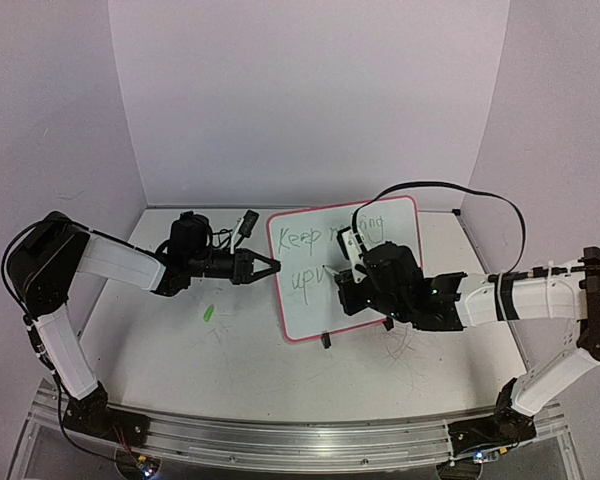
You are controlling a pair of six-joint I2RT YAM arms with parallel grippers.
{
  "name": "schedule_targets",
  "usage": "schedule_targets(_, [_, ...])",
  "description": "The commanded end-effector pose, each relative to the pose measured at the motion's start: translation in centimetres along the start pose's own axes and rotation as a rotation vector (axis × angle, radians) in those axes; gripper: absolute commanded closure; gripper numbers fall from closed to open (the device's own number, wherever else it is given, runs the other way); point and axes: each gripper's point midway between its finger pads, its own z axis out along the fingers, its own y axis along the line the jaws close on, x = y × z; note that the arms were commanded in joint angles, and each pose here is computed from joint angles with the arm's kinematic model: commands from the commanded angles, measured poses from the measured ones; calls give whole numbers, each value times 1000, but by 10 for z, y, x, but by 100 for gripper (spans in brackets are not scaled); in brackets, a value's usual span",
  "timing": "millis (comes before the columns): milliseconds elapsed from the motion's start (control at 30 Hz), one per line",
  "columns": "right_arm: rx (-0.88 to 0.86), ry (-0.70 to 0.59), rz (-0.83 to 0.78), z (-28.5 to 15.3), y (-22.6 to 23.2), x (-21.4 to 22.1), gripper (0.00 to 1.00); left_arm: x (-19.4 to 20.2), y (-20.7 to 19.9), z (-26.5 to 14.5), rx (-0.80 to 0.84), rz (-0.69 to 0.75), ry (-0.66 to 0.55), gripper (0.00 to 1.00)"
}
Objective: Write a sentence on the whiteboard
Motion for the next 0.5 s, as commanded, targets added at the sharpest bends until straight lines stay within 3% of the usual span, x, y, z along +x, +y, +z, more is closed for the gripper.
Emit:
schedule_targets(0, [20, -20, 34, -6, -9, -9, 100, -13, -2, -3, -19, 78, -23, 100])
schedule_targets(467, [-14, 36, 55, -9, -5, 17, 100, -15, -2, -4, -22, 80, -24, 100])
